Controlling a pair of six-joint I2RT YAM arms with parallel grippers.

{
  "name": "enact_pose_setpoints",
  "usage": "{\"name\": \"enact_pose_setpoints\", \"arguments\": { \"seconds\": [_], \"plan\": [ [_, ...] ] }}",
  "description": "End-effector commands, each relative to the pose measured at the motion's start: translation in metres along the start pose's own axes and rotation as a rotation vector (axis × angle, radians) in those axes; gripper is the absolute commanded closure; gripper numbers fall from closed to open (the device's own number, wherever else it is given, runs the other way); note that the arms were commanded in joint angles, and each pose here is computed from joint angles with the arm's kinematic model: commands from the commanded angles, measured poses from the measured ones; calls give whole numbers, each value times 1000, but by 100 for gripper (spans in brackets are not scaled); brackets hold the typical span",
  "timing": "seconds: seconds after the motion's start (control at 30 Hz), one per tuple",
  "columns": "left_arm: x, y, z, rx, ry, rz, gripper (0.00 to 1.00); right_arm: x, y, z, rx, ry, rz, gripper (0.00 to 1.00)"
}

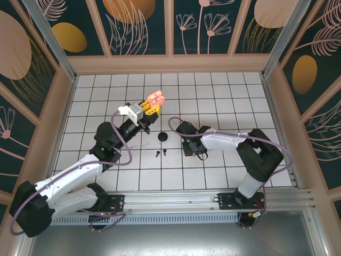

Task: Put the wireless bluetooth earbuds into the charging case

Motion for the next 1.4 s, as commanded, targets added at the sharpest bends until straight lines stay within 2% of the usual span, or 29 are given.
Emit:
{"name": "enact_pose_setpoints", "arguments": {
  "seconds": [0.0, 1.37],
  "plan": [
    [-1, 5, -2, -2, -14, -28, 100, -6, 0, 0, 19, -17, 25, 58],
    [-4, 9, -3, 4, -24, -31, 100, 10, -3, -6, 2, -19, -2, 75]
  ]
}}
Point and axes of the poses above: each hand's point on the last joint's axis, 136 mm out from that joint toward the fingers, its own x axis back along the fingers, its own z axis along the line the jaws close on, y = z × x, the point moved 8 cm from there along x, back along the fingers, and after that the axes turned 8 degrees about x, right-handed, at the moved point
